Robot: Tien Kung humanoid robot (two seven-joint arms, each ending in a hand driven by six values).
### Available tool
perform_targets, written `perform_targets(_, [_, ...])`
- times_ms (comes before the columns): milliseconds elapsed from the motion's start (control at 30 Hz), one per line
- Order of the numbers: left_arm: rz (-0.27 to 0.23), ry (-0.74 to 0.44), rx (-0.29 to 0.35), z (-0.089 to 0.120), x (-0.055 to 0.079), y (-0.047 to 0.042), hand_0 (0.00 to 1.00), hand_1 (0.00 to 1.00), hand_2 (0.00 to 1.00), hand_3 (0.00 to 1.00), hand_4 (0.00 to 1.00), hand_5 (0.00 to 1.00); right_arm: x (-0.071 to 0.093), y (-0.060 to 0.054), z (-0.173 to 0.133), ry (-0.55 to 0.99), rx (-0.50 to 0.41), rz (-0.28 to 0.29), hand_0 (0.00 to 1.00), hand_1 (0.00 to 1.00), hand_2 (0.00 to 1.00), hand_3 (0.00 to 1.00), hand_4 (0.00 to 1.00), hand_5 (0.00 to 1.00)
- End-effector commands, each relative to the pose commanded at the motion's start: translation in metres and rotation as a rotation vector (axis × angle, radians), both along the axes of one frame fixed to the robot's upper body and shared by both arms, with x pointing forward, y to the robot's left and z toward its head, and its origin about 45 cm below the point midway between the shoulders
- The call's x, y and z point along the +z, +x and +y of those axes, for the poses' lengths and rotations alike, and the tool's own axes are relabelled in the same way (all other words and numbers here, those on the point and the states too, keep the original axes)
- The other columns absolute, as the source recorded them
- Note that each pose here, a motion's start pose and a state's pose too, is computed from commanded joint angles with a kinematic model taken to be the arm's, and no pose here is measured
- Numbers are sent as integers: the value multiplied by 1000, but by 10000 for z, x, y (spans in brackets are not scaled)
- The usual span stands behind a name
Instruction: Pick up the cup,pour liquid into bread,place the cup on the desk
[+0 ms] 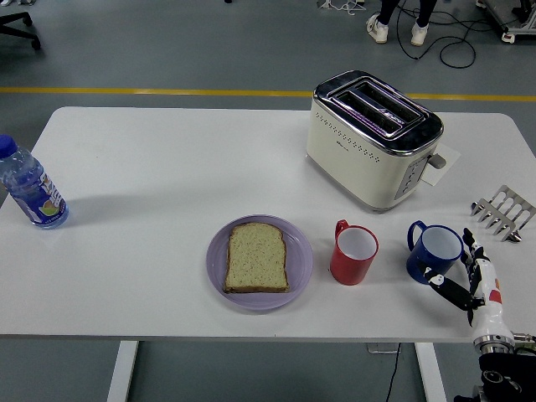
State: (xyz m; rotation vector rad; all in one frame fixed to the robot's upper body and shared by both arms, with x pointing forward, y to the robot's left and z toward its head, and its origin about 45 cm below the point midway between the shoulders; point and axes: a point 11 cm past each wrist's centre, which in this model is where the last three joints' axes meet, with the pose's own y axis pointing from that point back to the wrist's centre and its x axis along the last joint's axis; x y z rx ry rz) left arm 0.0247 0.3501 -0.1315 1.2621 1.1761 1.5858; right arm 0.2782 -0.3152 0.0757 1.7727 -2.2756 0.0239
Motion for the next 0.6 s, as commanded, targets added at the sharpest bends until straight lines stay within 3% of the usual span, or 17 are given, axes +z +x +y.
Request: perform_targets(600, [-8, -1, 7, -1, 3, 36, 633, 643, 653, 505, 241, 855, -17, 209, 115, -27, -20, -7, 998, 897, 985, 998, 984, 124])
